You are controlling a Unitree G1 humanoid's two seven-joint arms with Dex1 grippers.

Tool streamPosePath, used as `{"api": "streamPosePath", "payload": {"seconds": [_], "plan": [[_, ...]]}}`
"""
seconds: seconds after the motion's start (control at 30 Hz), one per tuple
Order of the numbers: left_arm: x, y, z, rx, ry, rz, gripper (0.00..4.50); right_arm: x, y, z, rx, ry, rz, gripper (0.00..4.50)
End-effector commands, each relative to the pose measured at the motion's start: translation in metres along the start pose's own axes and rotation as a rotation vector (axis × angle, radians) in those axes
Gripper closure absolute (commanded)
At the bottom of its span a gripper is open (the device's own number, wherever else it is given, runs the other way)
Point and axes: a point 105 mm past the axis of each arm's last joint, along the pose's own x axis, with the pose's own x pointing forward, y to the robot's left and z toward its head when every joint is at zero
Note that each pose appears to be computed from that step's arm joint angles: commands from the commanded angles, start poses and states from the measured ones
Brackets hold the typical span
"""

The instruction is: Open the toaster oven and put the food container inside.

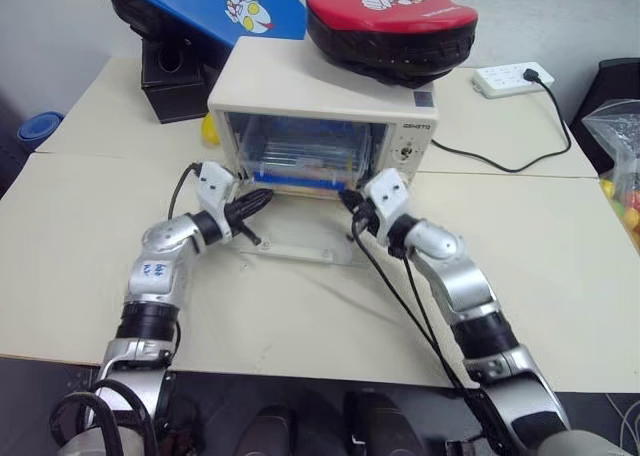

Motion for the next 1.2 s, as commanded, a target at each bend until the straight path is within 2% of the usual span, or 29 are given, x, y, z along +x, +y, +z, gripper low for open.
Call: {"api": "streamPosePath", "payload": {"seconds": [0.03,0.1,0.17,0.27,0.3,0.37,0.43,0.53,0.63,0.7,0.8,0.87,1.03,1.2], "plan": [[0.010,0.014,0.017,0.008,-0.084,0.107,4.50,0.009,-0.010,0.009,0.016,-0.055,-0.074,4.43],[0.014,0.012,0.021,0.012,-0.099,0.090,4.50,0.014,-0.004,0.012,0.061,-0.072,-0.059,4.43],[0.009,0.011,0.023,0.017,-0.101,0.039,4.50,0.010,0.010,0.015,0.095,-0.087,0.036,4.43],[-0.013,0.014,0.015,0.041,-0.027,-0.053,4.50,-0.008,0.013,0.018,0.091,-0.101,0.102,4.43],[-0.022,0.016,0.012,0.030,0.000,-0.074,4.32,-0.015,0.008,0.020,0.096,-0.100,0.094,4.48],[-0.046,0.017,0.015,0.050,0.028,-0.140,3.91,-0.034,0.004,0.022,0.080,-0.089,0.122,4.50],[-0.068,0.015,0.022,0.105,0.031,-0.210,3.28,-0.051,-0.003,0.021,0.064,-0.069,0.142,4.50],[-0.104,0.006,0.035,0.155,0.008,-0.338,2.38,-0.078,-0.022,-0.003,-0.005,0.047,0.167,4.50],[-0.132,-0.005,0.034,0.121,0.053,-0.465,1.45,-0.097,-0.028,-0.036,-0.147,0.189,0.262,4.50],[-0.146,-0.013,0.035,0.072,0.090,-0.543,0.87,-0.103,-0.026,-0.056,-0.145,0.236,0.323,4.50],[-0.154,-0.021,0.045,0.025,0.055,-0.596,0.01,-0.094,-0.010,-0.060,-0.122,0.209,0.413,4.50],[-0.155,-0.022,0.050,-0.003,0.038,-0.601,0.01,-0.087,-0.003,-0.056,-0.097,0.174,0.437,4.50],[-0.152,-0.019,0.065,-0.032,-0.083,-0.506,0.01,-0.066,0.026,-0.021,0.026,-0.044,0.518,4.50],[-0.160,-0.011,0.064,-0.047,-0.124,-0.390,0.01,-0.054,0.011,0.020,0.219,-0.297,0.419,4.50]]}}
